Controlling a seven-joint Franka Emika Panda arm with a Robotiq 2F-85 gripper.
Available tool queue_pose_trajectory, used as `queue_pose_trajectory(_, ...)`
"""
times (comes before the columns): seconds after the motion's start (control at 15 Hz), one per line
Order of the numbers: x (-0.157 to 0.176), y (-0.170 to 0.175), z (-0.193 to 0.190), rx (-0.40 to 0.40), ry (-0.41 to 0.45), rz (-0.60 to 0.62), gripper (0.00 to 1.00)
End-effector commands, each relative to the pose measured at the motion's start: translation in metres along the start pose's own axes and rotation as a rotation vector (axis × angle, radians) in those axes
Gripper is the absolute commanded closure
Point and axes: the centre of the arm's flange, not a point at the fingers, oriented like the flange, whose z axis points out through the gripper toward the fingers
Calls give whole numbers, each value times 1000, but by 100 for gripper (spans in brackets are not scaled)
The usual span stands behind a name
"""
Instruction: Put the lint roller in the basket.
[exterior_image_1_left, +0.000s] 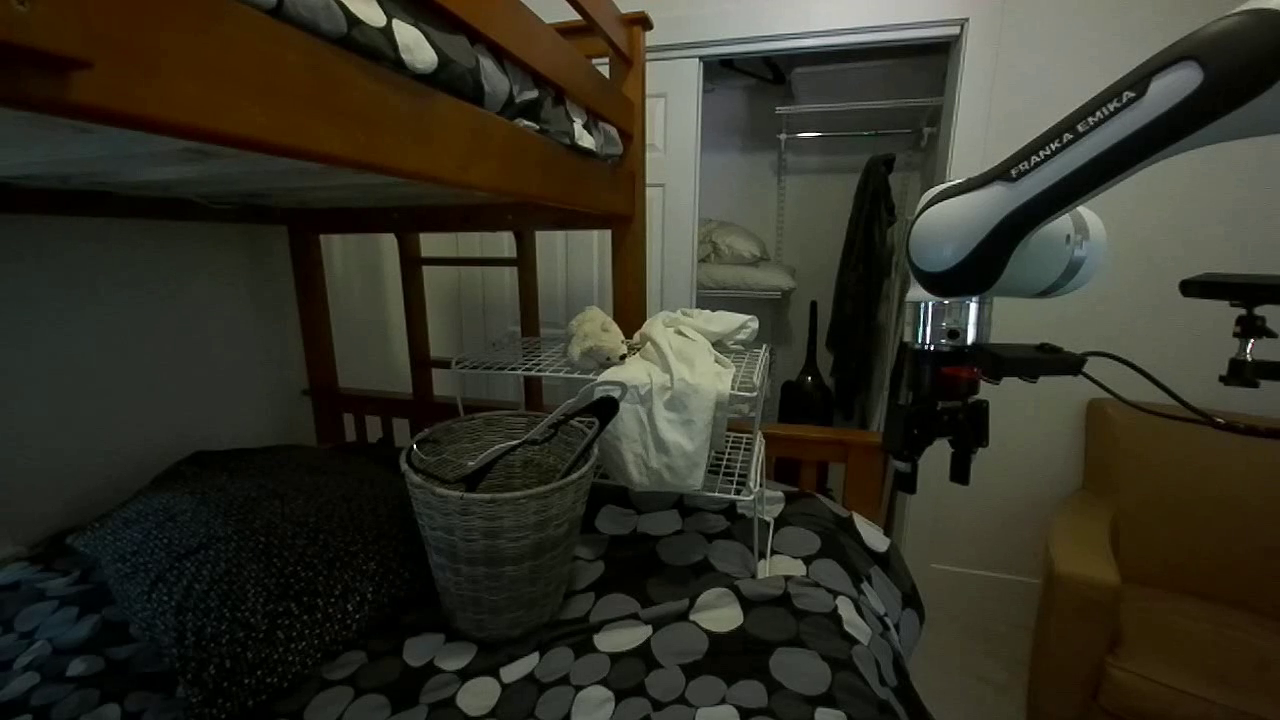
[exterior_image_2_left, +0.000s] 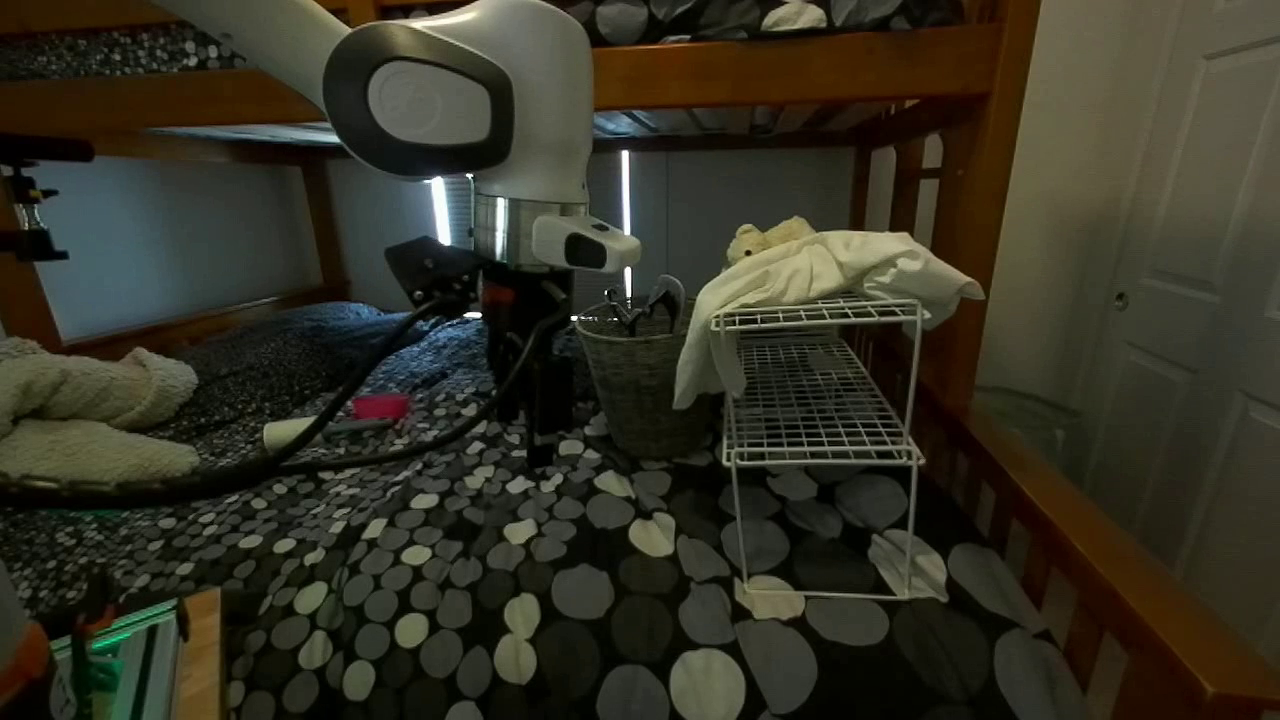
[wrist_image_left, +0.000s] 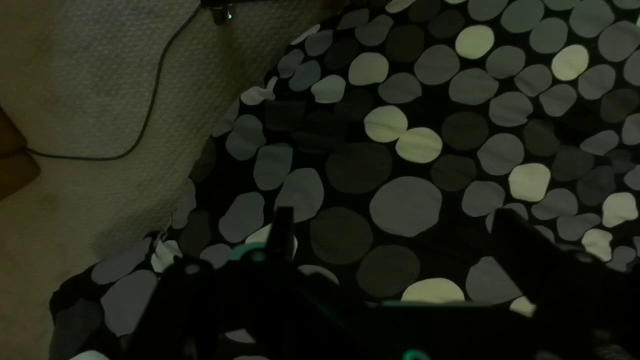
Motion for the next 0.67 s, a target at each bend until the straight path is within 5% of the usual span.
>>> queue_pose_trajectory(0.0, 2, -35, 18, -59, -87, -46, 0)
queue_pose_trajectory(0.27, -4, -146, 50, -86, -134, -308, 0)
queue_pose_trajectory(0.6, -40, -307, 64, -194, -76, -648, 0)
